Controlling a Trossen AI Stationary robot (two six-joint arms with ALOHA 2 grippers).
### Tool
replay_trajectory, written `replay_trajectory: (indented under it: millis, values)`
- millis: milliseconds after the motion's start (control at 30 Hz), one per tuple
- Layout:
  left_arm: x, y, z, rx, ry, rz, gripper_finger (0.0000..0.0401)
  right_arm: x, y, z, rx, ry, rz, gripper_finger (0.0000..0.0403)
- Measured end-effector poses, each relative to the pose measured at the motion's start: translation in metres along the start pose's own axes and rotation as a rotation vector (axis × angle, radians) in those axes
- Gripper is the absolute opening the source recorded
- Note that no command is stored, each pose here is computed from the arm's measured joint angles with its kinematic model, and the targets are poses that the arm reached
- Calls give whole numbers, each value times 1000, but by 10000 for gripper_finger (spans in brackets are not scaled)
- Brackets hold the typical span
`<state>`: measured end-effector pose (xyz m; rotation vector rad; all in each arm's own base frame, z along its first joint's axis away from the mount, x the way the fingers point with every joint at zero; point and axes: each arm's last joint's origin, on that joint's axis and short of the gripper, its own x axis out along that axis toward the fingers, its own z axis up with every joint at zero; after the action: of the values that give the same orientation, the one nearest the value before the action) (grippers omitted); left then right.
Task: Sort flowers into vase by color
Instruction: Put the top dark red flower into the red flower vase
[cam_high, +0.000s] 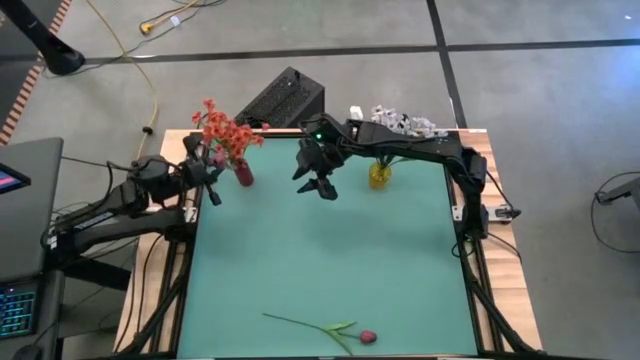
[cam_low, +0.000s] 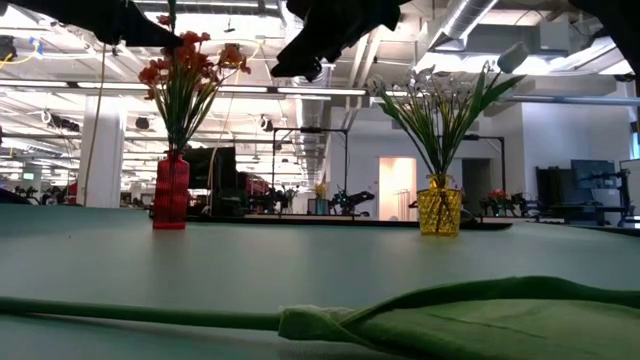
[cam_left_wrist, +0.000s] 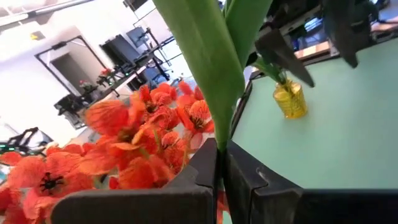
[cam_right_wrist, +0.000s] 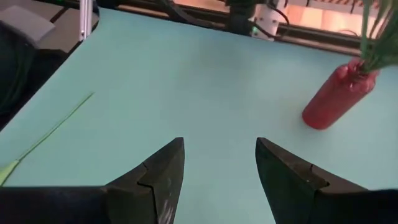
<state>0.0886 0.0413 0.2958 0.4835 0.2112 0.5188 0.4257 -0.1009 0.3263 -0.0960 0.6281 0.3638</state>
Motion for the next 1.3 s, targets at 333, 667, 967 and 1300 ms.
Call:
replay_trajectory:
  millis: [333, 667, 967, 1300]
  values:
    - [1, 0, -2, -10, 26, 21, 0, -2, -1, -2, -34, -7, 36, 223]
    - [6, -6, -15, -65, 96, 81, 0, -1, 1, -3, -63, 10, 51, 223]
    - [5, -5, -17, -197, 116, 133, 0, -1, 2, -4, -60, 16, 53, 223]
    - [5, -7, -21, -275, 164, 137, 0, -1, 2, -5, -51, 29, 59, 223]
